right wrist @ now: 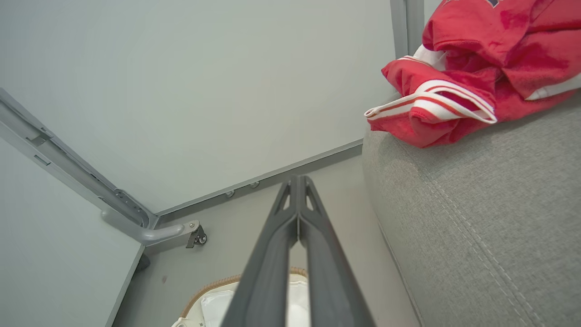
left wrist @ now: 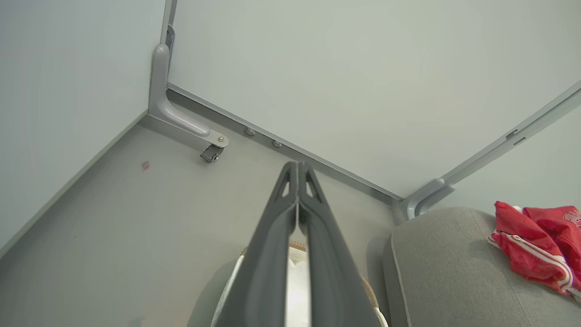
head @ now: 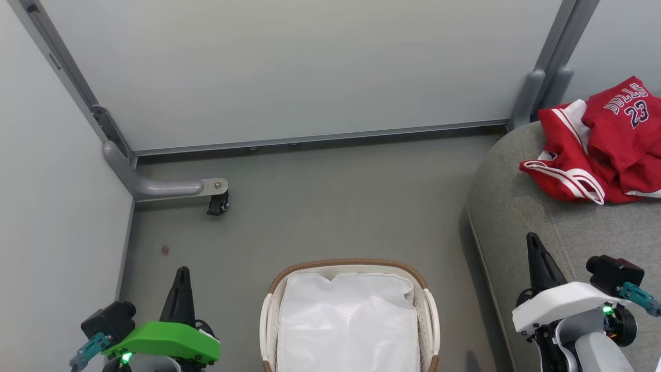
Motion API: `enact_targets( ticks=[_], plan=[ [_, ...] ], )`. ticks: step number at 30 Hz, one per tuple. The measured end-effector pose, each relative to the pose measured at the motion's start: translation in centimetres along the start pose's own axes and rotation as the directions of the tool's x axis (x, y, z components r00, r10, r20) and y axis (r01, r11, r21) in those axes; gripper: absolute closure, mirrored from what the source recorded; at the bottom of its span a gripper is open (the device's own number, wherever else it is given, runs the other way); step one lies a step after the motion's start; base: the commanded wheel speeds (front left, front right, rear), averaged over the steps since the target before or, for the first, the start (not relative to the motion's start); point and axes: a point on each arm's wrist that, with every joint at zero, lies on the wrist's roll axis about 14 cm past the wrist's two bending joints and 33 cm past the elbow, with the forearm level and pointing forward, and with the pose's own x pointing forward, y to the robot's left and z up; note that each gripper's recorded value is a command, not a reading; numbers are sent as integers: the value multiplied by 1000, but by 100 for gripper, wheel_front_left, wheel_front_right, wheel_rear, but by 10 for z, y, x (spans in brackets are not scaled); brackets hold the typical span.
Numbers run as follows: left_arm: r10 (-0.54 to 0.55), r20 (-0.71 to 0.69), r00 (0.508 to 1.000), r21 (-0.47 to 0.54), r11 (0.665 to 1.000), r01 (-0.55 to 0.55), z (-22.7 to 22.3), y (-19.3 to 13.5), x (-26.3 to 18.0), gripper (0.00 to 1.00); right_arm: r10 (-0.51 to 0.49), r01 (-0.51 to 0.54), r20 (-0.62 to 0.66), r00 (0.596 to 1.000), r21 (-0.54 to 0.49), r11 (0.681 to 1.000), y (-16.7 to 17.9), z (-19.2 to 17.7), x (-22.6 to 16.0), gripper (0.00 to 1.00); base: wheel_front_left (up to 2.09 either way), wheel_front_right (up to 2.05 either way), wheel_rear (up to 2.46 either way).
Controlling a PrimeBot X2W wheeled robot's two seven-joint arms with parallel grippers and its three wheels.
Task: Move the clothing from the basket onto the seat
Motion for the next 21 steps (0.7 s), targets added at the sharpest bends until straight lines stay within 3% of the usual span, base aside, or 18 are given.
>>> enact_targets(
  ticks=[11,21],
  plan=[
    [23,5,1000,-147,989,-22,7,4,2,100,-32,33,-6,999,172,985,-6,2,-3,100,0,0,0],
    [32,7,999,-269,963,-29,13,6,4,100,-49,49,-8,999,315,948,-10,5,-4,100,0,0,0]
  ],
)
